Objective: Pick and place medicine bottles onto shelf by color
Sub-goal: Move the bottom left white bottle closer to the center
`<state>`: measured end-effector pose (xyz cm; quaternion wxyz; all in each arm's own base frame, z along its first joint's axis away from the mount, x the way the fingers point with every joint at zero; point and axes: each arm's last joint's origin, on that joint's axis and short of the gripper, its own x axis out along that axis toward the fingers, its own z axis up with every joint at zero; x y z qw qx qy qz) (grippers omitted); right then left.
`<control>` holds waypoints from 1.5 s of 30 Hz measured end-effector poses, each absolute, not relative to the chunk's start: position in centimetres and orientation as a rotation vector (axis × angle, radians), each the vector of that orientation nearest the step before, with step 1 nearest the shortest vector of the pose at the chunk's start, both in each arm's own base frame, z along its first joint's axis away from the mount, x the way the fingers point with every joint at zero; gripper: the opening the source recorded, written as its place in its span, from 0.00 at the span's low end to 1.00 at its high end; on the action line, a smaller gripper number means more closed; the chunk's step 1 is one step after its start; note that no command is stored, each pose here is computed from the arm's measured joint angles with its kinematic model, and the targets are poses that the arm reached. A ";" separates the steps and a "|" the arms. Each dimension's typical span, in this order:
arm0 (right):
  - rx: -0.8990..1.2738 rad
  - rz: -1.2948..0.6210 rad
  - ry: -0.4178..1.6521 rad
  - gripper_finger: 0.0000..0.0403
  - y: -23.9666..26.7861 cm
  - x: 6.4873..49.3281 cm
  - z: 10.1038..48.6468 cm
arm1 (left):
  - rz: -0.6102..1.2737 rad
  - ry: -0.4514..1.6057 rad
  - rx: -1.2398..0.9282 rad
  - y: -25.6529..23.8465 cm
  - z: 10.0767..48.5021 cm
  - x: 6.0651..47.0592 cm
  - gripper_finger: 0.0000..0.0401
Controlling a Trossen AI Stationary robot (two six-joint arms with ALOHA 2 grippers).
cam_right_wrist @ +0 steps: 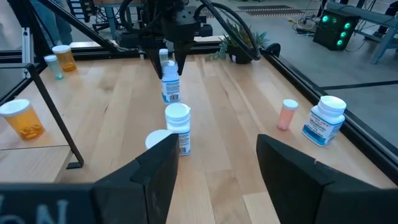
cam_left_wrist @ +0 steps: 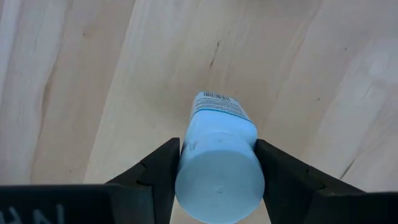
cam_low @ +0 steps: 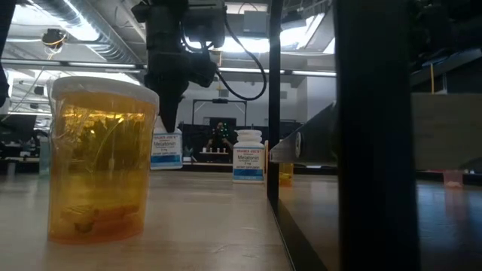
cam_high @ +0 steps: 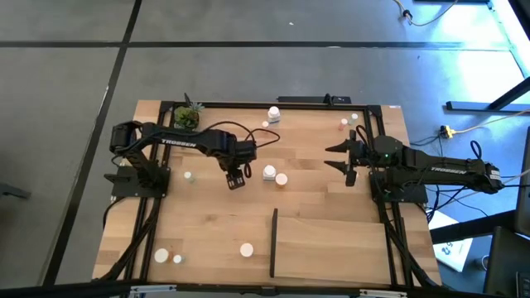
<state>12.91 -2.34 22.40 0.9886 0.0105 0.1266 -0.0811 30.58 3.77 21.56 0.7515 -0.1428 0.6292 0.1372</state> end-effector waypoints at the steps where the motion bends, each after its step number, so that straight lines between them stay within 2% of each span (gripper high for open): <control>1: 0.021 -0.163 0.254 0.54 -2.3 12.9 22.4 | 0.301 1.374 -0.311 3.8 21.6 30.6 0.45; 32: 0.021 -0.164 0.254 0.54 -2.3 12.9 22.4 | 0.286 1.397 -0.290 3.9 20.4 31.2 0.45; 45: 0.021 -0.163 0.254 0.54 -2.3 12.9 22.4 | 0.285 1.393 -0.290 3.9 20.4 31.2 0.63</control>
